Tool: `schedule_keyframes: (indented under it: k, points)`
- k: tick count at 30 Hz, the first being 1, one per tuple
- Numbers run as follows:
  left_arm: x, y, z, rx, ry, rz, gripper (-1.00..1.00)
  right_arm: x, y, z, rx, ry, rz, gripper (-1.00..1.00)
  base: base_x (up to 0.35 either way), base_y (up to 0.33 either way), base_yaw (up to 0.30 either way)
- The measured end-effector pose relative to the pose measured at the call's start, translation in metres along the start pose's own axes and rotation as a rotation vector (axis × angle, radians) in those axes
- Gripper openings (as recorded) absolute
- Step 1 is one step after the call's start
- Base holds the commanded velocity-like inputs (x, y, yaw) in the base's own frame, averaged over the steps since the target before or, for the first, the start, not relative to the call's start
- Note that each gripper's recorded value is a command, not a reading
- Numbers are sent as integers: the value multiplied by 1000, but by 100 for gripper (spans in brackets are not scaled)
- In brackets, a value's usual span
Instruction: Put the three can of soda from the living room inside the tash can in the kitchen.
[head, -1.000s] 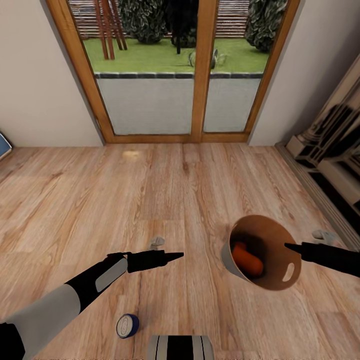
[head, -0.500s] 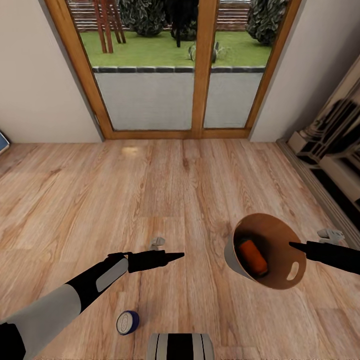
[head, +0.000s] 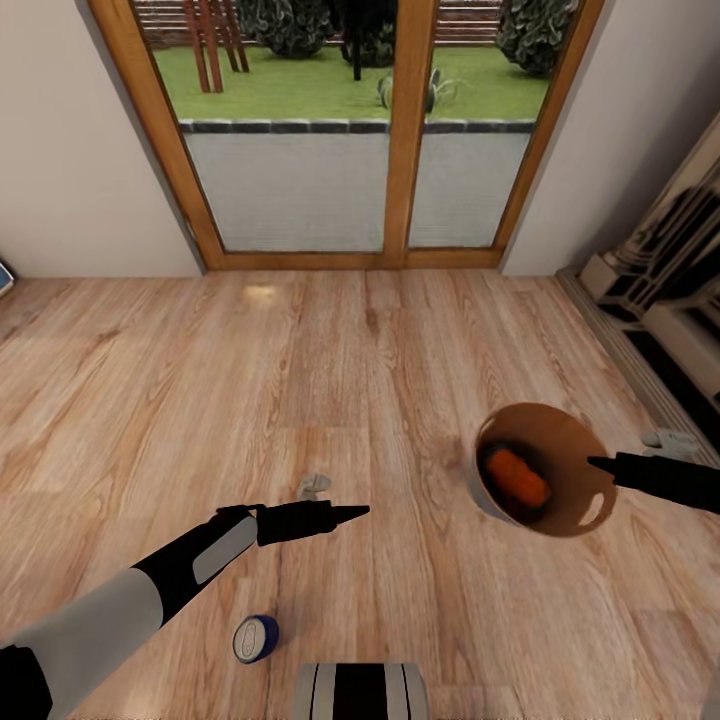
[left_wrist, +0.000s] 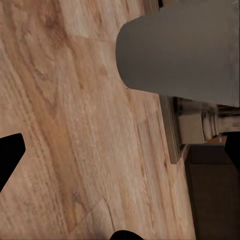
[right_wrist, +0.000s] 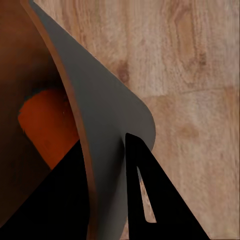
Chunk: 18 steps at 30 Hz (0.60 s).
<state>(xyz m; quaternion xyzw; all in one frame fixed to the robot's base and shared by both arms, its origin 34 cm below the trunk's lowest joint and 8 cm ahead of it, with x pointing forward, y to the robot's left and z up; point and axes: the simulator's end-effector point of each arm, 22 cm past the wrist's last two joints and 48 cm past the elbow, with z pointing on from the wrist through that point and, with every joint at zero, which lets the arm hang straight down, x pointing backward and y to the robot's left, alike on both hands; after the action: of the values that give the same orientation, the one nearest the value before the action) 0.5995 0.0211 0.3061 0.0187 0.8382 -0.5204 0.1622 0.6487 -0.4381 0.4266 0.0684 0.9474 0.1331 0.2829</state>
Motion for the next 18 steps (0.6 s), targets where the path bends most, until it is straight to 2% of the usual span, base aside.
schedule_keyframes:
  k: [3,5,7,9,12,16,18]
  points:
    - [2,2,1,-1,2,-5,100,8,-16,19,50,50,17,-100,0,0,0]
    - [3,4,1,-2,4,-8,100,8,-11,26,36,60,19,-100,0,0,0]
    - [4,5,2,-2,5,-10,100,4,0,28,-8,48,38,-100,0,0,0]
    - [5,6,2,-3,7,-13,100,2,2,29,-13,44,38,-100,0,0,0]
    - [7,8,3,-4,9,-18,100,0,-5,28,23,41,0,-100,0,0,0]
    - [10,11,4,-4,13,-23,100,-18,6,18,8,-8,-15,-100,0,0,0]
    - [11,12,4,-5,14,-26,100,-23,6,15,21,-24,-36,-100,0,0,0]
